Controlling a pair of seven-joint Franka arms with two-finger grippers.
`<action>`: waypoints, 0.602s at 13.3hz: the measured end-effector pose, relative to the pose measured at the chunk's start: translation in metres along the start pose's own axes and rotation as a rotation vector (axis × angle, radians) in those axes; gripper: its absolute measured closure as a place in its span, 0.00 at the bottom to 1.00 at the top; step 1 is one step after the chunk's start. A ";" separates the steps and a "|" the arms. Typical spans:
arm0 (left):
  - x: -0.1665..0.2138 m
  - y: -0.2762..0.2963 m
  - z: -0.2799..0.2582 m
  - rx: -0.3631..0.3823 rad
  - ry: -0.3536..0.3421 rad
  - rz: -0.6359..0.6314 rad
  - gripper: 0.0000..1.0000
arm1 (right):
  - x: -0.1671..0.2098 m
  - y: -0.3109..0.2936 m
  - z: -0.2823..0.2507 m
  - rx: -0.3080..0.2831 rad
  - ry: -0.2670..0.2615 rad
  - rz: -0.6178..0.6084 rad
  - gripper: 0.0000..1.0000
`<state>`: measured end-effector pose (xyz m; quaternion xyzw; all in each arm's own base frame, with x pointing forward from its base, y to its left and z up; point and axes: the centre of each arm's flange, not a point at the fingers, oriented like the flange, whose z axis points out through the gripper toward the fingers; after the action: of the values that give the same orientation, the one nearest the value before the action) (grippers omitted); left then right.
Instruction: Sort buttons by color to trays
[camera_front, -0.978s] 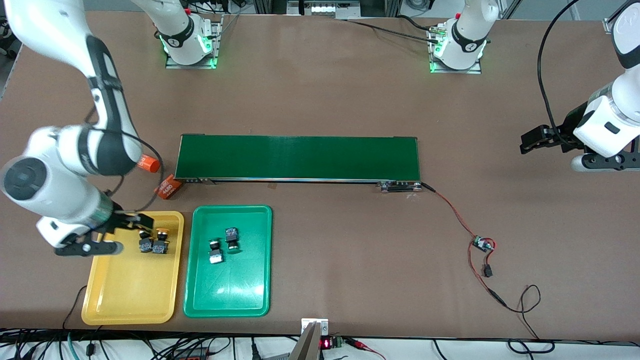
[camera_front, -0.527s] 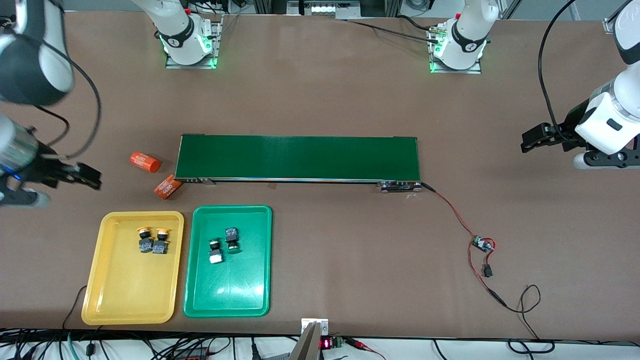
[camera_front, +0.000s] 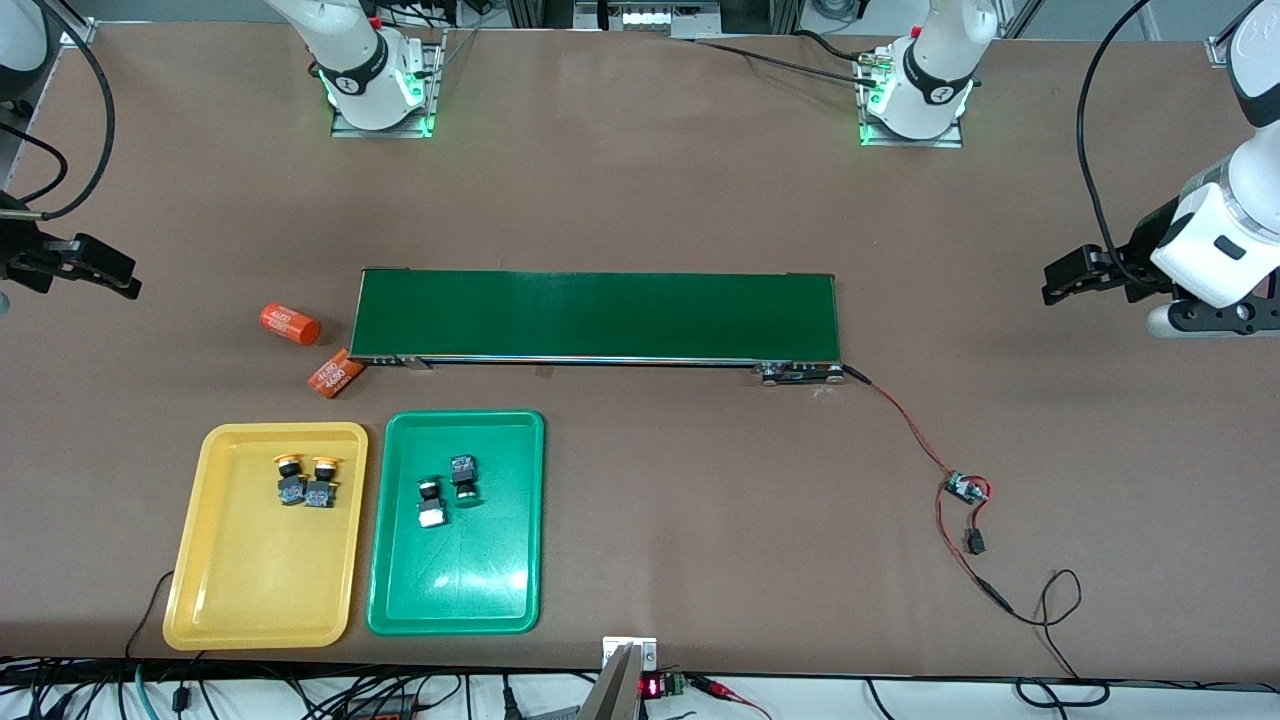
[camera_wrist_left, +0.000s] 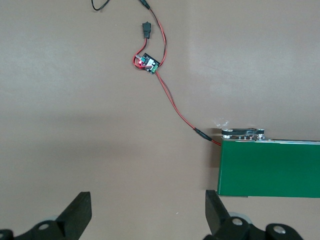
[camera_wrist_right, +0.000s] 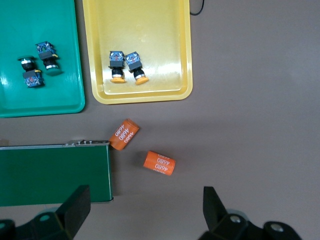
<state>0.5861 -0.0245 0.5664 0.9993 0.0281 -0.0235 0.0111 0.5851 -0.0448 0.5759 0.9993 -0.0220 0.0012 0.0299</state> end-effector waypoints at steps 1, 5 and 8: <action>0.000 0.000 0.000 0.000 0.000 0.000 0.00 | -0.002 -0.001 0.002 0.000 -0.018 -0.001 0.00; 0.000 0.000 0.000 0.000 0.002 0.000 0.00 | -0.007 -0.001 0.005 0.001 -0.061 -0.002 0.00; 0.000 0.000 0.000 0.000 0.002 0.000 0.00 | -0.007 -0.002 0.005 0.001 -0.061 -0.003 0.00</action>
<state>0.5863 -0.0246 0.5669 0.9993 0.0280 -0.0227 0.0111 0.5786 -0.0428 0.5710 0.9989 -0.0212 -0.0293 0.0286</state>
